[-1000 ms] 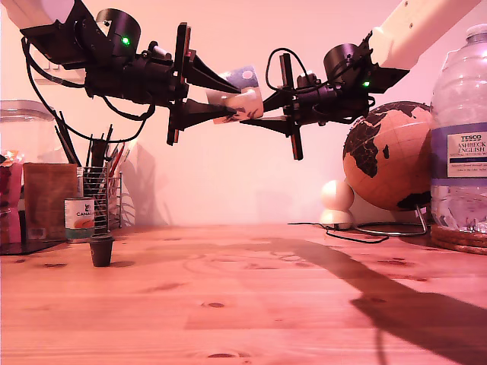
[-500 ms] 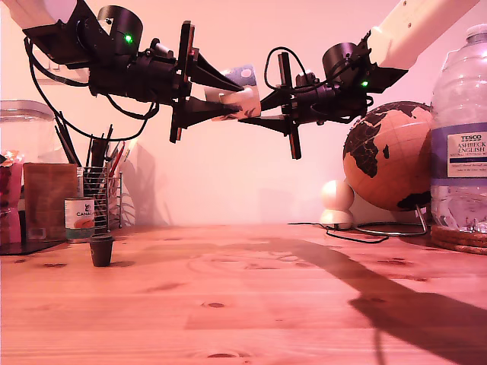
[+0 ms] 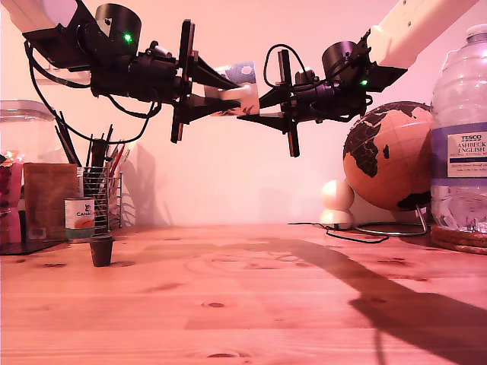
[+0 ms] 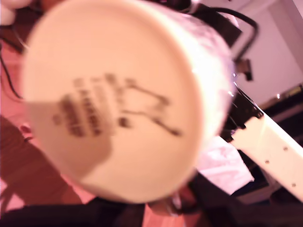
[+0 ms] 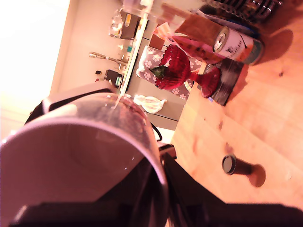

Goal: Lift the coffee cup and remove the coffee capsule that is hidden under it

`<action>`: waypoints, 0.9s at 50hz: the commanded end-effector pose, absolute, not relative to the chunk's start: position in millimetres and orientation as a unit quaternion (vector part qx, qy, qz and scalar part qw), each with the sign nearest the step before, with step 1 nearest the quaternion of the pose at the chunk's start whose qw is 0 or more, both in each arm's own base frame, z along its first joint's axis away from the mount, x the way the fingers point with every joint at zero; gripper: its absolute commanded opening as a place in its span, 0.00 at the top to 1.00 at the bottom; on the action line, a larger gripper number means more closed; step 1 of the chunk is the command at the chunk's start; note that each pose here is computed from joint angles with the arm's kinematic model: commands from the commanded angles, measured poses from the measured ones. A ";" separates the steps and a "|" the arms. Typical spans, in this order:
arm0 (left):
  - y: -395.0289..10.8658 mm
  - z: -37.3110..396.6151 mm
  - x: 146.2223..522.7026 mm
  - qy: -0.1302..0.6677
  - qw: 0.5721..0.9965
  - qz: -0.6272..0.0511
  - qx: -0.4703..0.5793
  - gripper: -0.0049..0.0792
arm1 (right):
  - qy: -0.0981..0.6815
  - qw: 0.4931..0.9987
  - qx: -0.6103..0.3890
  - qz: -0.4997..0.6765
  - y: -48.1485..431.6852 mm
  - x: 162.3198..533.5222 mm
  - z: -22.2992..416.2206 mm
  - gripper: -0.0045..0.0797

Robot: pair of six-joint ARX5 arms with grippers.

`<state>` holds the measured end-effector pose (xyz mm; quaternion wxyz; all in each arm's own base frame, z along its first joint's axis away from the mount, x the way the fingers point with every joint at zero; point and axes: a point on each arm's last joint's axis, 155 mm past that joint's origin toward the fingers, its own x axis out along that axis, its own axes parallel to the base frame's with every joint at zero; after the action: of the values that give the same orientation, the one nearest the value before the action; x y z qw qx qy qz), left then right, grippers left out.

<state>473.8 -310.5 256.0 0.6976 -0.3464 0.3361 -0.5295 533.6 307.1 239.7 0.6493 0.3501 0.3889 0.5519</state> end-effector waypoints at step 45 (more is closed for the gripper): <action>-319.0 267.4 479.1 0.298 0.721 -0.533 -0.328 0.97 | 0.417 0.617 0.335 0.578 346.9 504.1 228.3 0.96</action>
<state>477.7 -310.7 249.7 0.7024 -0.3564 0.3444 -0.5109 532.3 308.5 240.4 0.6537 0.3388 0.3816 0.5588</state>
